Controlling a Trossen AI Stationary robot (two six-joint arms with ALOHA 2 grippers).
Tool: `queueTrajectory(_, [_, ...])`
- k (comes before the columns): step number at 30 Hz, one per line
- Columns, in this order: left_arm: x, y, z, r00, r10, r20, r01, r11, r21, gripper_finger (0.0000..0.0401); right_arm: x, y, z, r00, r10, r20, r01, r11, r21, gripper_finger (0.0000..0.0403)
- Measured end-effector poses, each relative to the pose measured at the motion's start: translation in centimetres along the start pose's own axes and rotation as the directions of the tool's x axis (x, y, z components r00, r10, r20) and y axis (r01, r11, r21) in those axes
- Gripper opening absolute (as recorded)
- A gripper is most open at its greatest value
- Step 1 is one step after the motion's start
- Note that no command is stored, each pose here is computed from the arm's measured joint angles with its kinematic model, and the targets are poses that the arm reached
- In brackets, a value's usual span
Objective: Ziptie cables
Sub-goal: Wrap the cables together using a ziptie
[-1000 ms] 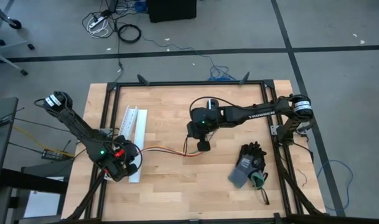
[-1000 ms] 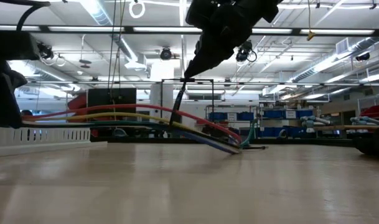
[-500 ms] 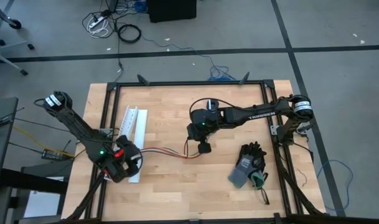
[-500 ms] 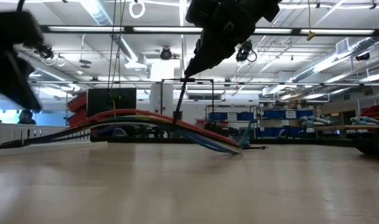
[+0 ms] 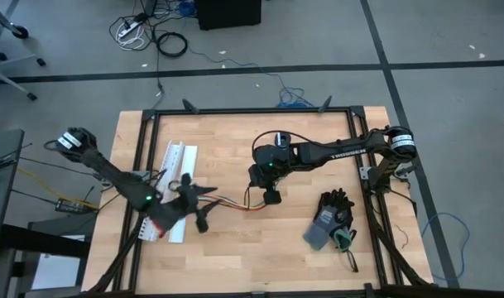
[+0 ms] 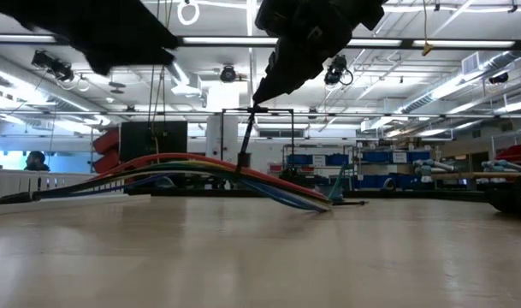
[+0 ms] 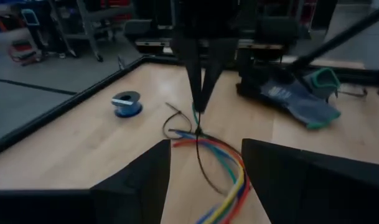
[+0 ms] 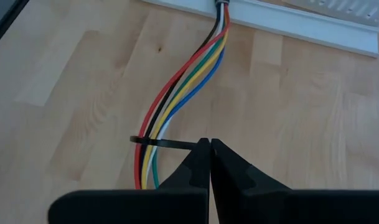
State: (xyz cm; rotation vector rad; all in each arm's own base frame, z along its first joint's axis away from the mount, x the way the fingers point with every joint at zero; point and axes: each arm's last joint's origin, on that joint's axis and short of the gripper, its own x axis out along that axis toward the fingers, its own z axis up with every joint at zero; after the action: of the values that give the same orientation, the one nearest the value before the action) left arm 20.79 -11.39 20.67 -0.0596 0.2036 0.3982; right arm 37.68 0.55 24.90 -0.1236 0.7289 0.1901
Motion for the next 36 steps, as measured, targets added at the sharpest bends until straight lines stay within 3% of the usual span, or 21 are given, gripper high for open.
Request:
queueTrajectory(9, [6.0, 1.7, -0.9, 0.998, -0.062, 0.027, 0.062, 0.998, 0.02, 0.0193, 0.0, 0.2, 0.2, 0.999, 0.034, 0.019, -0.033, 0.999, -0.011, 0.0])
queueTrajectory(19, [8.2, 2.7, -1.8, 0.972, -0.232, -0.034, 0.232, 0.973, 0.008, 0.0193, 0.0, 0.3, 0.2, 0.998, 0.054, 0.022, -0.054, 0.998, -0.015, 0.0])
queueTrajectory(36, [10.8, 1.9, -1.4, 0.978, -0.205, -0.043, 0.206, 0.978, 0.02, 0.0193, 0.0, 0.3, 0.2, 0.998, 0.054, 0.026, -0.054, 0.998, -0.015, 0.0])
